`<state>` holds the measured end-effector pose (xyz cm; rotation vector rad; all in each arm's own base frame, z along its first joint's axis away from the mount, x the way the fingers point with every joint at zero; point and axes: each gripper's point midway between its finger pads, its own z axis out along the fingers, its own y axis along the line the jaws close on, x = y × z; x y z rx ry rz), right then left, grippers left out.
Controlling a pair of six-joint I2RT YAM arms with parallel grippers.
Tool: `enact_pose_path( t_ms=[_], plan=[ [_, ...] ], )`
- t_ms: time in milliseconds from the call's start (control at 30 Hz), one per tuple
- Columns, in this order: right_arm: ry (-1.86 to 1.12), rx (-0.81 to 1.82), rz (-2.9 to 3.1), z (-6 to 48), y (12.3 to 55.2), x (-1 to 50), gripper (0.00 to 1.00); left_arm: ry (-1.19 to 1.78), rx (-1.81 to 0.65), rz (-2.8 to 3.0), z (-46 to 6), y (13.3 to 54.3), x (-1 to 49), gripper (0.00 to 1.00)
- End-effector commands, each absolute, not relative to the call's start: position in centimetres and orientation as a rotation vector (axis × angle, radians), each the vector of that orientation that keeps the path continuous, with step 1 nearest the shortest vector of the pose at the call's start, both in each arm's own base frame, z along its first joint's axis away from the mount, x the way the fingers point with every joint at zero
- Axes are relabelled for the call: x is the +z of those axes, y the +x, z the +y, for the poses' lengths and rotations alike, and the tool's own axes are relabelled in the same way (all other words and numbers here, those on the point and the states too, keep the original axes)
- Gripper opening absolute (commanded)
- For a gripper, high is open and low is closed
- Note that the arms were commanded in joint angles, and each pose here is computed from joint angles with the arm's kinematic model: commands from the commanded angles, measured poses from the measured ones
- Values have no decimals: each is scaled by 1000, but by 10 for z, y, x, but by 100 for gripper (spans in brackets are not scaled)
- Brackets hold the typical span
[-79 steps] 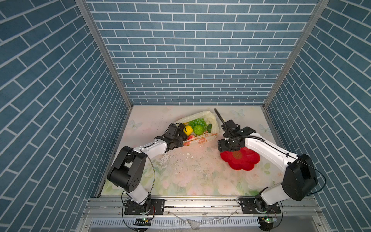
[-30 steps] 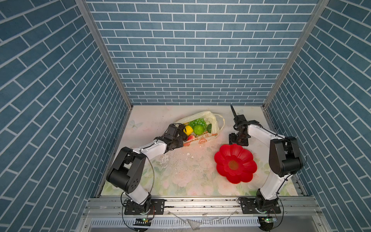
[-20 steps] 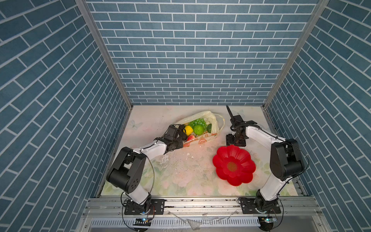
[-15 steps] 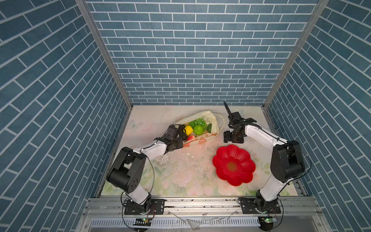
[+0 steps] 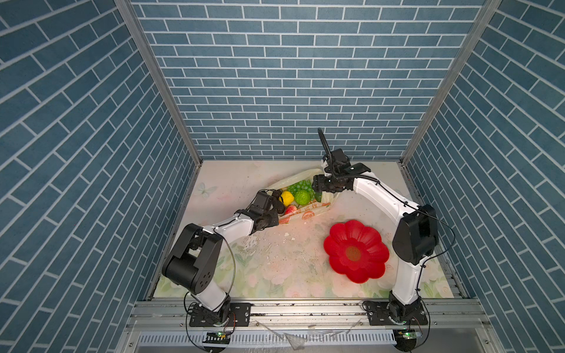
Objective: Take fruits out of the plastic bag
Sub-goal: Move the plate to the middle-right of the table, then pick up the fruit from the plastic bag.
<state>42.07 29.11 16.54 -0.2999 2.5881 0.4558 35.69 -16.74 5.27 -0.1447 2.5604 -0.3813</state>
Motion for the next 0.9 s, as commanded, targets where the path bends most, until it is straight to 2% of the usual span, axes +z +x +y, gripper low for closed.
enact_pose_path(
  t_ms=[0,467,700,867],
  plan=[
    [-322,479,2581,314,431,159,76,-134,-385,2550,-166,354,56,9],
    [-382,409,2669,341,453,90,76,-140,-400,2552,-166,351,51,9],
    [-403,410,2704,348,452,69,83,-140,-399,2557,-167,351,49,9],
    [-399,401,2726,350,453,55,84,-140,-399,2559,-167,351,48,9]
  ],
)
